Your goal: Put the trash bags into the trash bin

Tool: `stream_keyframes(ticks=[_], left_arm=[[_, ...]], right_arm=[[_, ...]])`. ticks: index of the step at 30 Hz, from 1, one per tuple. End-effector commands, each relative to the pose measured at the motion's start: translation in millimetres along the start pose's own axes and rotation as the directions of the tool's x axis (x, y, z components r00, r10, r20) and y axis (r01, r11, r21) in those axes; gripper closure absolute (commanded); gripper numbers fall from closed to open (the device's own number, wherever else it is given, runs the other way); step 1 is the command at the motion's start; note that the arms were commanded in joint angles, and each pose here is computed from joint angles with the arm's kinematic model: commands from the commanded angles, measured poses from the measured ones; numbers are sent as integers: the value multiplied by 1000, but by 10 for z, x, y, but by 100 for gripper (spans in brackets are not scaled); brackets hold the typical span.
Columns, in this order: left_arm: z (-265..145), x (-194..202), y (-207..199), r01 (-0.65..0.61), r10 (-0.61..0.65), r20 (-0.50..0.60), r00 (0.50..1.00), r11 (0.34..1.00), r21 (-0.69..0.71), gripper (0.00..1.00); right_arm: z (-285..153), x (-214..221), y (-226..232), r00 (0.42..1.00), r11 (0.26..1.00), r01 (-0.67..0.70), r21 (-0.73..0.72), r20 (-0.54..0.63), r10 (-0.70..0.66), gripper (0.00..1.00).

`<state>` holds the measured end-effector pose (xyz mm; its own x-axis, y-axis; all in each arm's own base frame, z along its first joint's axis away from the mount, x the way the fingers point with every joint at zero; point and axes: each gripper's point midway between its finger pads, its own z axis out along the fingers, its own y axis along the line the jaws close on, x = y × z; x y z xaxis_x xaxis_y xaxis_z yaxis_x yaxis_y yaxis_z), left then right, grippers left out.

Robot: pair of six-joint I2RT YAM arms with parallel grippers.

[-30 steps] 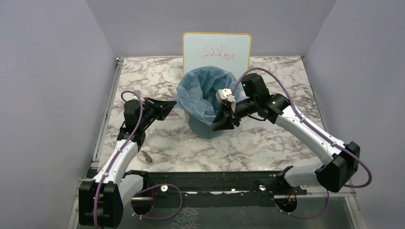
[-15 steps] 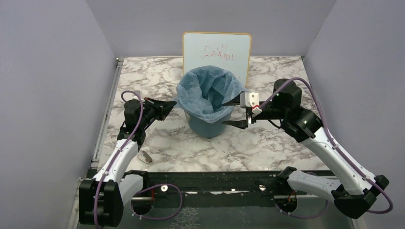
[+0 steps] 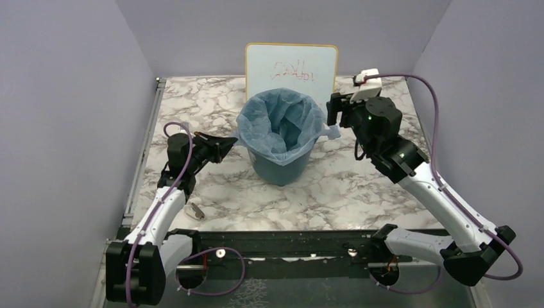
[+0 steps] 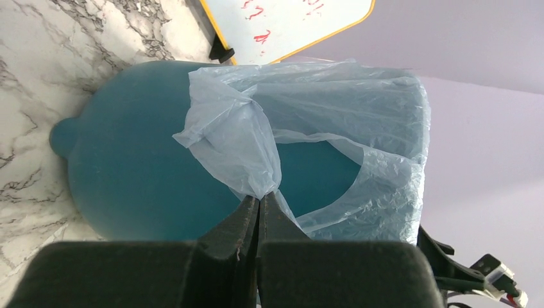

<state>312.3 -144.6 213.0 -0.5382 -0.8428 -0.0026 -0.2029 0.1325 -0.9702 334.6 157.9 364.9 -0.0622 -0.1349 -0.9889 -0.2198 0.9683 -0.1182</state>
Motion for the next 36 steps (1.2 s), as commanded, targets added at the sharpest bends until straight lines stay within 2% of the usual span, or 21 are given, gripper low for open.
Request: stream_keyframes(ticks=[1, 4, 8, 13, 15, 19, 23, 26, 31, 34, 36], left_arm=[[-16, -39, -119, -24, 24, 16, 1000, 1000, 6, 100], [-29, -40, -123, -28, 27, 21, 999, 1000, 6, 100], [-33, -37, -120, -35, 35, 19, 999, 999, 2, 100], [-38, -34, -117, -46, 46, 17, 999, 999, -6, 100], [-43, -22, -120, -46, 46, 11, 999, 999, -6, 100], [-50, -12, -129, -56, 56, 5, 998, 998, -7, 100], [-54, -8, -115, -52, 52, 5, 999, 999, -8, 100], [-54, -5, -116, -48, 48, 4, 999, 999, -8, 100], [-59, -8, -145, -52, 52, 5, 999, 999, -3, 100], [-54, -6, -122, -51, 51, 3, 999, 999, -8, 100], [-47, -5, -112, -49, 49, 0, 999, 999, -12, 100]], right_arm=[[-265, 153, 12, 918, 929, -361, 89, -140, 370, 21], [-416, 257, 320, 849, 875, -483, -19, -254, 463, 23], [-559, 392, 495, 726, 777, -630, 5, -351, 591, 26], [-608, 388, 525, 584, 623, -781, 40, -305, 752, 34], [-616, 446, 507, 544, 584, -809, 68, -291, 787, 38], [-620, 567, 481, 472, 526, -837, 152, -287, 833, 37], [-562, 597, 549, 395, 452, -875, 175, -283, 874, 37], [-507, 629, 612, 356, 414, -892, 179, -287, 889, 37], [-449, 723, 556, 353, 408, -886, 221, -251, 901, 44], [-443, 802, 495, 344, 393, -885, 251, -218, 913, 50], [-429, 788, 492, 339, 384, -891, 241, -207, 918, 62]])
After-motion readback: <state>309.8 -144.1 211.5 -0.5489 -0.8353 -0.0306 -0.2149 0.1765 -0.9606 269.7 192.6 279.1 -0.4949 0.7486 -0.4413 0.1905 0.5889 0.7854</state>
